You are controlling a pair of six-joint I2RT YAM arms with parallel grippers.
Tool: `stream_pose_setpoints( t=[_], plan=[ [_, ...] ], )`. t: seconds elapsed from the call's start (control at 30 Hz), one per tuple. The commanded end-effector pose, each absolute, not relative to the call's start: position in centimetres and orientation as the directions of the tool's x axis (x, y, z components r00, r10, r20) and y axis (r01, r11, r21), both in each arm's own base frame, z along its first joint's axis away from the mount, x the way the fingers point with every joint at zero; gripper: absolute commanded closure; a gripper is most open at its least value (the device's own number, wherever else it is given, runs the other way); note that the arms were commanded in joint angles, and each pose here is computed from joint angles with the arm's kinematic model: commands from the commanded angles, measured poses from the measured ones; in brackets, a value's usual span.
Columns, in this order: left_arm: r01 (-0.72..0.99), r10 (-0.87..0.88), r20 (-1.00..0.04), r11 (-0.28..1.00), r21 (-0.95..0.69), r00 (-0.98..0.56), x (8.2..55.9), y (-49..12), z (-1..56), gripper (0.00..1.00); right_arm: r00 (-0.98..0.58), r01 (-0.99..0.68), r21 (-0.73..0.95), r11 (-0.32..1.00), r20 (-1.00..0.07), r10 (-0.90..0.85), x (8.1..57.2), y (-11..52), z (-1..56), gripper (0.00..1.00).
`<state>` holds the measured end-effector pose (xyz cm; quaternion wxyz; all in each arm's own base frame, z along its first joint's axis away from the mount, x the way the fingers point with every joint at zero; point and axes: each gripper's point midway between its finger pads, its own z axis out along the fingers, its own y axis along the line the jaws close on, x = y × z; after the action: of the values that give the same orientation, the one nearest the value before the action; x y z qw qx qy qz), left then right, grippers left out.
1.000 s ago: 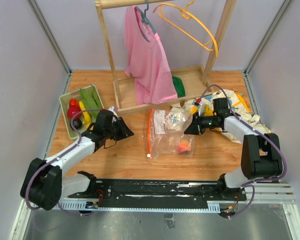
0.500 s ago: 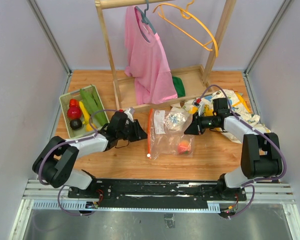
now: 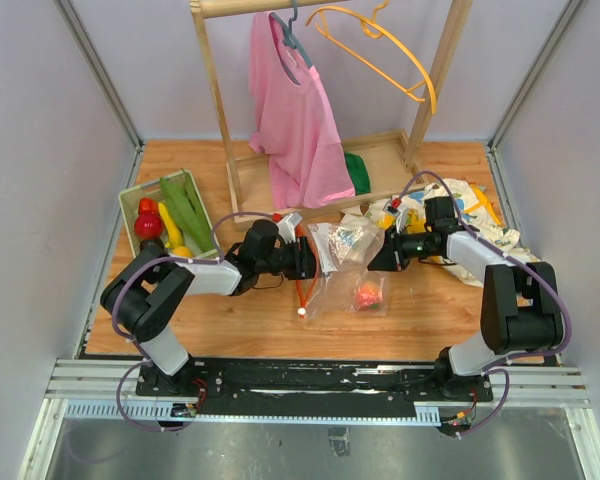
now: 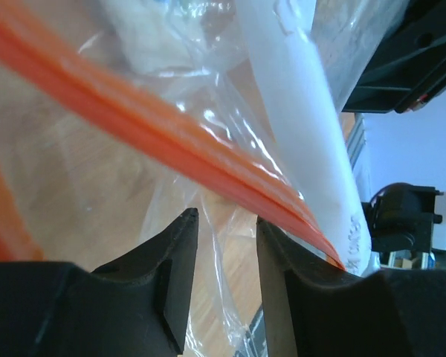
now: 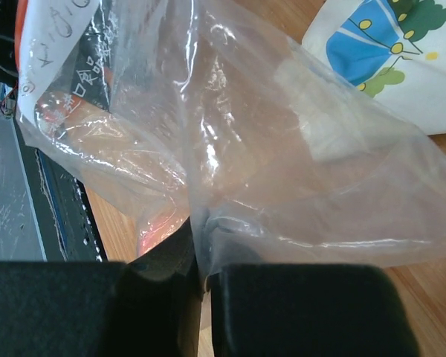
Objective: Open the zip-top bag and remove the fake food
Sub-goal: Pick up the fake fruit from the zipper food storage bag.
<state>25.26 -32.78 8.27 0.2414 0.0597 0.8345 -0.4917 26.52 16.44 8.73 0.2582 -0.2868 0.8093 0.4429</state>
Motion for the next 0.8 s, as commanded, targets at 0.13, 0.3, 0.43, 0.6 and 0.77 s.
stream_pose_setpoints(
  t=[0.13, 0.3, 0.43, 0.6, 0.77],
  plan=[
    [0.416, -0.117, -0.474, 0.33, -0.847, -0.873, 24.5, -36.2, 10.4, 0.58, -0.662, -0.741, 0.54, 0.399, -0.686, -0.302, 26.3, 16.2, 9.0, 0.77],
    [0.411, -0.12, -0.466, 0.316, -0.855, -0.876, 24.3, -36.1, 10.1, 0.6, -0.613, -0.786, 0.474, 0.397, -0.682, -0.398, 26.2, 15.0, 8.8, 0.63],
    [0.412, -0.121, -0.47, 0.326, -0.851, -0.875, 24.2, -36.0, 9.8, 0.61, -0.55, -0.827, 0.377, 0.416, -0.692, -0.468, 26.7, 13.0, 9.1, 0.46],
    [0.415, -0.121, -0.476, 0.336, -0.845, -0.871, 24.0, -35.7, 9.5, 0.6, -0.396, -0.906, 0.204, 0.372, -0.72, -0.57, 27.1, 10.5, 10.6, 0.31],
    [0.416, -0.12, -0.48, 0.348, -0.84, -0.869, 23.7, -35.5, 9.1, 0.6, -0.21, -0.961, 0.029, 0.276, -0.726, -0.655, 26.8, 9.3, 12.5, 0.2]
  ],
)
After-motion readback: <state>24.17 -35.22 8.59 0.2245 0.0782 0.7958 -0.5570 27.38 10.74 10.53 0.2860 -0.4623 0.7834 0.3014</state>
